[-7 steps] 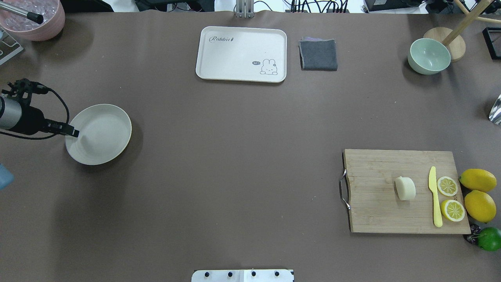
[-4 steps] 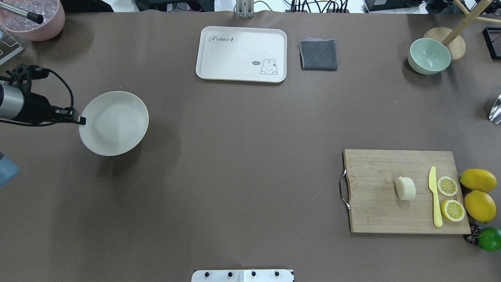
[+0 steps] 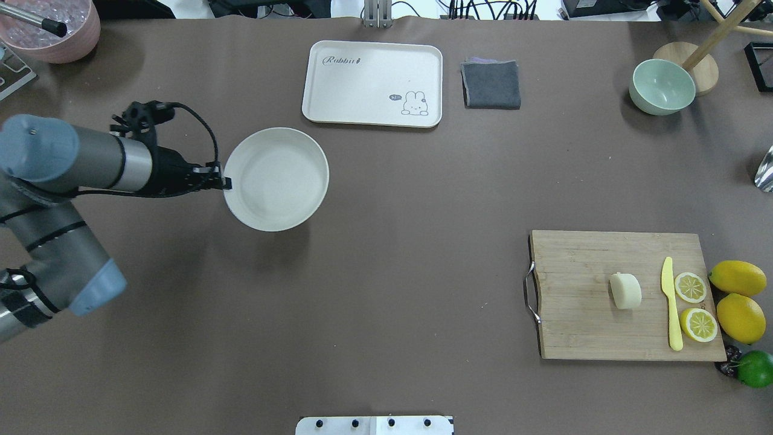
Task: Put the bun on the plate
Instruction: 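Grip the plate rim with the left gripper and slide it toward the table center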
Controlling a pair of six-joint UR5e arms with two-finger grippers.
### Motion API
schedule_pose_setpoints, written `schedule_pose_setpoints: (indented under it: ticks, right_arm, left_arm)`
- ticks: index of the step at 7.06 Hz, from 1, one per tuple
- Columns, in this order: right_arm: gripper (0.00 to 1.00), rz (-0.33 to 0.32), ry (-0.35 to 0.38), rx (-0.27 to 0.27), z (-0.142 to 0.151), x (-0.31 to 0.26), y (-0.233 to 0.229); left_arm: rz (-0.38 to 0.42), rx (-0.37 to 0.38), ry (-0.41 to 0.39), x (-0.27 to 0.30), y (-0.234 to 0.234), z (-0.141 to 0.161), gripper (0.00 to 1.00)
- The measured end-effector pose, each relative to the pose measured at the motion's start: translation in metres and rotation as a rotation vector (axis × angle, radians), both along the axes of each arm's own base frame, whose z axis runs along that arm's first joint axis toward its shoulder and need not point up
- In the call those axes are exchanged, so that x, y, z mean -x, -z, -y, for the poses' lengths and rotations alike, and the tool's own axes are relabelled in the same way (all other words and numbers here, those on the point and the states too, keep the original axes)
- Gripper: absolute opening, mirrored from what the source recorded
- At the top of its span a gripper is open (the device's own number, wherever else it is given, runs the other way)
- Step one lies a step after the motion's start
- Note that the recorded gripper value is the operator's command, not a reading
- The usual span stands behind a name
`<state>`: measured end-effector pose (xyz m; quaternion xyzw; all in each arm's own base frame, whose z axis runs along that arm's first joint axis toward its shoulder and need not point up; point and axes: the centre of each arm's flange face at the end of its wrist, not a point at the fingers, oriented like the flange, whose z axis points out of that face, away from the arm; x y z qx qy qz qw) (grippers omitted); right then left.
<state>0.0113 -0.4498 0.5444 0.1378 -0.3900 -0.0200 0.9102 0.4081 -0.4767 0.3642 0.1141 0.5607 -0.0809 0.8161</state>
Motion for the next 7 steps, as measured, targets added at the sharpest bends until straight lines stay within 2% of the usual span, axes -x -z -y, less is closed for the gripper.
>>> schedule_pose_setpoints:
  ticks: [2,4,5,6,7]
  right_arm:
    - [1.00,0.001,0.000,0.001,0.000,0.000,0.000]
    - [1.00,0.002,0.000,0.002,0.000,0.000,0.000]
    - [1.00,0.003,0.000,0.003,0.000,0.000,0.000]
    - [1.00,0.004,-0.002,0.005,0.000,0.000,0.000]
    - [0.99,0.006,-0.004,0.006,0.000,0.001,0.001]
  left_arm:
    - [0.062,0.009,-0.035,-0.077,0.062,-0.044,0.00]
    - [0.094,0.018,-0.059,-0.112,0.070,-0.070,0.00]
    - [0.098,0.021,-0.069,-0.118,0.071,-0.075,0.79]
    - [0.098,0.021,-0.077,-0.121,0.071,-0.078,0.98]
    - [0.094,0.017,-0.080,-0.121,0.073,-0.080,0.98]
